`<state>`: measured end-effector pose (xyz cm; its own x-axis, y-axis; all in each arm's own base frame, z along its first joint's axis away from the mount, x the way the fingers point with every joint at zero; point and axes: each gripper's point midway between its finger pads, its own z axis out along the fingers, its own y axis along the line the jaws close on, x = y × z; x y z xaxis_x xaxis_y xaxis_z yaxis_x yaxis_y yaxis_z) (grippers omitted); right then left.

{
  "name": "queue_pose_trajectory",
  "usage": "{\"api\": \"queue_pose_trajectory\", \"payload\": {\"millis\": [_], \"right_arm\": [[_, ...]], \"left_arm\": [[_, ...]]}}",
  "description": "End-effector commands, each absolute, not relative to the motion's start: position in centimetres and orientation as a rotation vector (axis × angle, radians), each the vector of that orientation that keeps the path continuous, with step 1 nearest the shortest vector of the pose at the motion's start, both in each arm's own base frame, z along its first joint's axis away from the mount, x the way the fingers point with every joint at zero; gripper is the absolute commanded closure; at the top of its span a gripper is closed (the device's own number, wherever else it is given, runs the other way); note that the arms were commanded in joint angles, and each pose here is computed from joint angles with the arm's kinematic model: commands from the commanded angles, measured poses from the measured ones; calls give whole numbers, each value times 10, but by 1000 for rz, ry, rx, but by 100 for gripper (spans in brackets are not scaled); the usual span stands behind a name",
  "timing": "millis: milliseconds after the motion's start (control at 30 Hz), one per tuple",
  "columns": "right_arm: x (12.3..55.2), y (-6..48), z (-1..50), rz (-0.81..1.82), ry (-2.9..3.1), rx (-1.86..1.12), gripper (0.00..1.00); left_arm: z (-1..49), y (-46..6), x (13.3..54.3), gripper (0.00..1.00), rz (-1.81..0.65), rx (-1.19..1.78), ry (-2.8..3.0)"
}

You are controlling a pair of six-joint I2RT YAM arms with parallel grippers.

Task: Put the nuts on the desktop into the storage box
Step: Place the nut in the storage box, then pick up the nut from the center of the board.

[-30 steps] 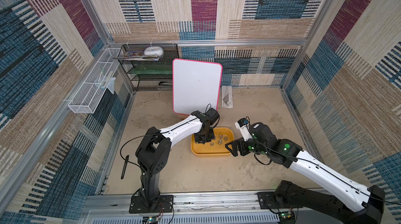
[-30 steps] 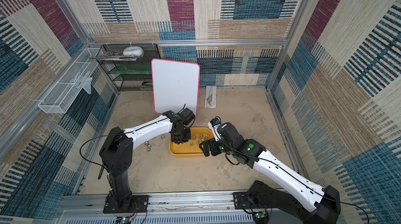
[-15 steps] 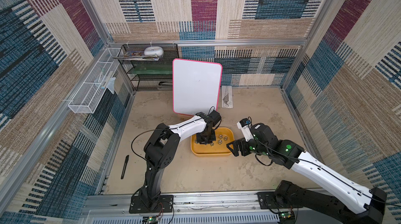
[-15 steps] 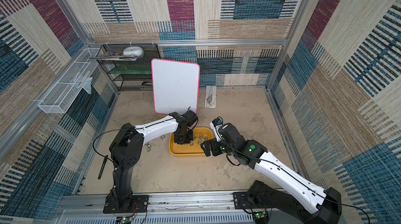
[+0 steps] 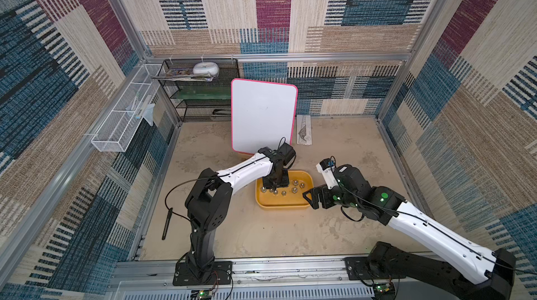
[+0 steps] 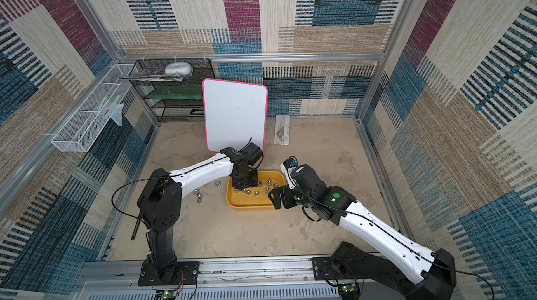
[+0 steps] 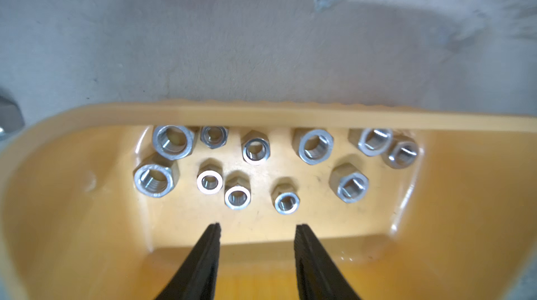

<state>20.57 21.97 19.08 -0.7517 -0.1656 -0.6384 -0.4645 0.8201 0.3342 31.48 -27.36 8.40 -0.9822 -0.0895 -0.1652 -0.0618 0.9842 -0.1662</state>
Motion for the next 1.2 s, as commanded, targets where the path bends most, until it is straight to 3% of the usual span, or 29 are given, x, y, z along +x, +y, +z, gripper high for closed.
{"api": "queue_pose_trajectory", "payload": {"millis": [0, 333, 500, 633, 1167], "right_arm": [[209, 228, 197, 671, 2366, -486, 1], [217, 246, 198, 698, 2358, -556, 1], [220, 250, 200, 704, 2350, -573, 1], [222, 254, 202, 713, 2348, -580, 1], [225, 252, 204, 687, 2353, -555, 1]], "left_arm": [[109, -260, 319, 53, -217, -110, 2900], [126, -181, 319, 54, -140, -236, 2862], [112, -148, 319, 50, -124, -208, 2884], [100, -138, 323, 44, -138, -164, 2905], [56, -131, 353, 48, -140, -40, 3001]]}}
